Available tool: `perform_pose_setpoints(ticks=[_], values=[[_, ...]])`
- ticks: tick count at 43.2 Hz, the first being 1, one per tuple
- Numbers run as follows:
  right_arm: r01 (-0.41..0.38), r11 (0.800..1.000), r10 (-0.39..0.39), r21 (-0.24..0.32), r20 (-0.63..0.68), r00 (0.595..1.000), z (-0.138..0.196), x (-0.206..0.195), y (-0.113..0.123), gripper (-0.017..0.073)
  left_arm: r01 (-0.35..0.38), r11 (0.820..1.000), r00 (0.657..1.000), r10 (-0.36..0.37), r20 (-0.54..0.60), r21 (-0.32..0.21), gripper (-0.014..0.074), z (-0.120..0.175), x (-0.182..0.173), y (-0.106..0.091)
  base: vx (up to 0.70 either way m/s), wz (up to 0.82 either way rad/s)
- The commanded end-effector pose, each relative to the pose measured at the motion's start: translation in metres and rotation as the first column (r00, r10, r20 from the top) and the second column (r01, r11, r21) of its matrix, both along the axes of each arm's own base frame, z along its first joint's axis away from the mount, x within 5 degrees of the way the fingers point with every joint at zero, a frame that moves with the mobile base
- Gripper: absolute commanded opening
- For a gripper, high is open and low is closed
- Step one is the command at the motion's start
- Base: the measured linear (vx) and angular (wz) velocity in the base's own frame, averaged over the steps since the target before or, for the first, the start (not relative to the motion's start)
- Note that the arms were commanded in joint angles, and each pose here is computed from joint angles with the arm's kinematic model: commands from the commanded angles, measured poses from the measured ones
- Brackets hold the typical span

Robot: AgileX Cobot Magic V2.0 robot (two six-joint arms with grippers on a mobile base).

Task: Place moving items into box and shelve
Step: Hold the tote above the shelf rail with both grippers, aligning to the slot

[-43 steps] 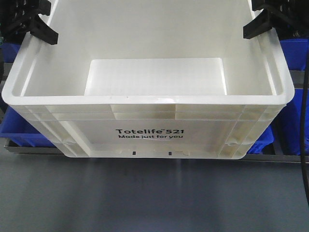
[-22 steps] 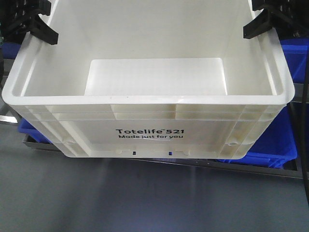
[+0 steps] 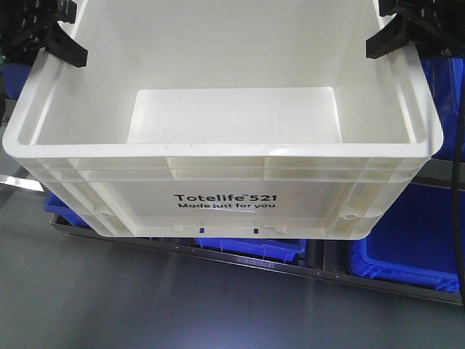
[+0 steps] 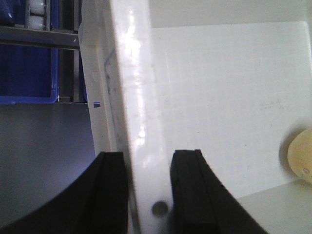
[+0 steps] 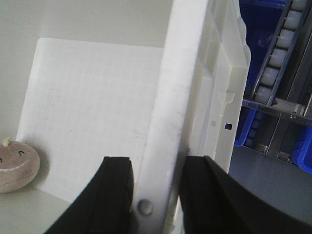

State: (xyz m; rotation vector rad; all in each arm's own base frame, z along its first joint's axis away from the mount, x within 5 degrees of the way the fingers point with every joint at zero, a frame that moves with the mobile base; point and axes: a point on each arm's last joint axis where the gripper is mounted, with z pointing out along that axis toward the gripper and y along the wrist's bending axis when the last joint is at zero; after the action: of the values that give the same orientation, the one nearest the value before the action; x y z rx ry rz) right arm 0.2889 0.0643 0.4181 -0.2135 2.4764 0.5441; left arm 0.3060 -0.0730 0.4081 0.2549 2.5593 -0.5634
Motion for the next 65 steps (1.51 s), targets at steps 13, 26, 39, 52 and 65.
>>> perform_pose_setpoints(ticks=[13,26,39,52,65], values=[[-0.089,0.954,0.049,0.286,0.145,0.988,0.0418,-0.0162,0.0245,0.0,0.098,0.941,0.99,-0.059,0.13,-0.323,-0.0003,0.0489,-0.0234,-0.0297,0.21,-0.04],[-0.089,0.954,0.049,0.286,0.145,0.988,0.0418,-0.0162,0.0245,0.0,0.098,0.941,0.99,-0.059,0.13,-0.323,-0.0003,0.0489,-0.0234,-0.0297,0.19,-0.19],[-0.089,0.954,0.049,0.286,0.145,0.988,0.0418,-0.0162,0.0245,0.0,0.098,0.941,0.99,-0.059,0.13,-0.323,-0.0003,0.0489,-0.0234,-0.0297,0.12,-0.26],[-0.089,0.954,0.049,0.286,0.145,0.988,0.0418,-0.0162,0.0245,0.0,0.098,0.941,0.99,-0.059,0.13,-0.323,-0.0003,0.0489,-0.0234,-0.0297,0.03,-0.1],[-0.089,0.954,0.049,0.286,0.145,0.988,0.0418,-0.0162,0.0245,0.0,0.098,0.941,0.99,-0.059,0.13,-0.323,-0.0003,0.0489,-0.0234,-0.0297,0.0,0.0]])
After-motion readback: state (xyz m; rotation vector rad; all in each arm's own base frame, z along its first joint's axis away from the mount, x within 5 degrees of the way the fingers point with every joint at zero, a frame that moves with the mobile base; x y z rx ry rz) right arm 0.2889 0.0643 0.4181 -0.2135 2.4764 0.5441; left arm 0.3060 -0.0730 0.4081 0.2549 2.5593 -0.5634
